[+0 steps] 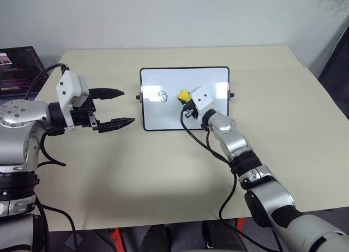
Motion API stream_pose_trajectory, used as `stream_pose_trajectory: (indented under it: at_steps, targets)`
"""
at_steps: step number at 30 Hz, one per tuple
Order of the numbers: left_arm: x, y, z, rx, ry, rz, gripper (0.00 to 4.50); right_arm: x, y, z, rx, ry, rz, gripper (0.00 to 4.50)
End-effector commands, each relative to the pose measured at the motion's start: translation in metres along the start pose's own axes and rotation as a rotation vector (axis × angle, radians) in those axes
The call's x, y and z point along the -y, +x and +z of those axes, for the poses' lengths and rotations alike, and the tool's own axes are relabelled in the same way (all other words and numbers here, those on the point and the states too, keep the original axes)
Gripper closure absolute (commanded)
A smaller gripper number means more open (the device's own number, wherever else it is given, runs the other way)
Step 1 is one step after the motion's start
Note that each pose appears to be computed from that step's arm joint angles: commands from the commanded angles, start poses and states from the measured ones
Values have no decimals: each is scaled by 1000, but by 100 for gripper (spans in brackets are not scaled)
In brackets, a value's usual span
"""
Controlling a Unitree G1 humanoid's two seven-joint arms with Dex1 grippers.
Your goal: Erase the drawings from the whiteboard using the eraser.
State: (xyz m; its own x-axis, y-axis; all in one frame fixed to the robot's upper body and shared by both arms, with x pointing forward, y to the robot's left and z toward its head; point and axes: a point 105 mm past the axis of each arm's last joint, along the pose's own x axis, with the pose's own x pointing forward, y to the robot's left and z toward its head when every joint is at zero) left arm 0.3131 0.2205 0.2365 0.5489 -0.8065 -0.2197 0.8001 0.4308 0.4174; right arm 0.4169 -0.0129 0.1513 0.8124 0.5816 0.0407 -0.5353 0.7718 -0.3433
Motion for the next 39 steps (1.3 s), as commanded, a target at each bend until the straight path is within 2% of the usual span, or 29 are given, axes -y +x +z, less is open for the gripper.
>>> stream_pose_trajectory:
  at_steps: [1,7,10,15,20,25,27,33,39]
  targets:
    - [-4,-3,12,6,51,8,0,6,-11,1,1,-14,-11,326]
    - [-3,-2,11,6,49,5,0,6,-39,-16,-55,-27,8,326]
    - [-3,-1,10,7,48,4,0,11,-46,-15,-61,-28,0,326]
    - [-5,0,11,9,51,2,0,27,-40,18,23,-30,-47,326]
    - [-5,2,11,12,54,-5,0,38,-18,61,124,-33,-84,326]
    - [-6,3,11,13,57,-8,0,37,0,72,144,-43,-78,326]
    - [-6,3,11,13,60,-8,0,34,6,72,145,-50,-70,326]
    - [-5,-1,13,6,64,-2,0,19,22,47,58,-102,-24,326]
    - [-3,-7,12,-4,64,15,0,13,23,27,-5,-128,-1,326]
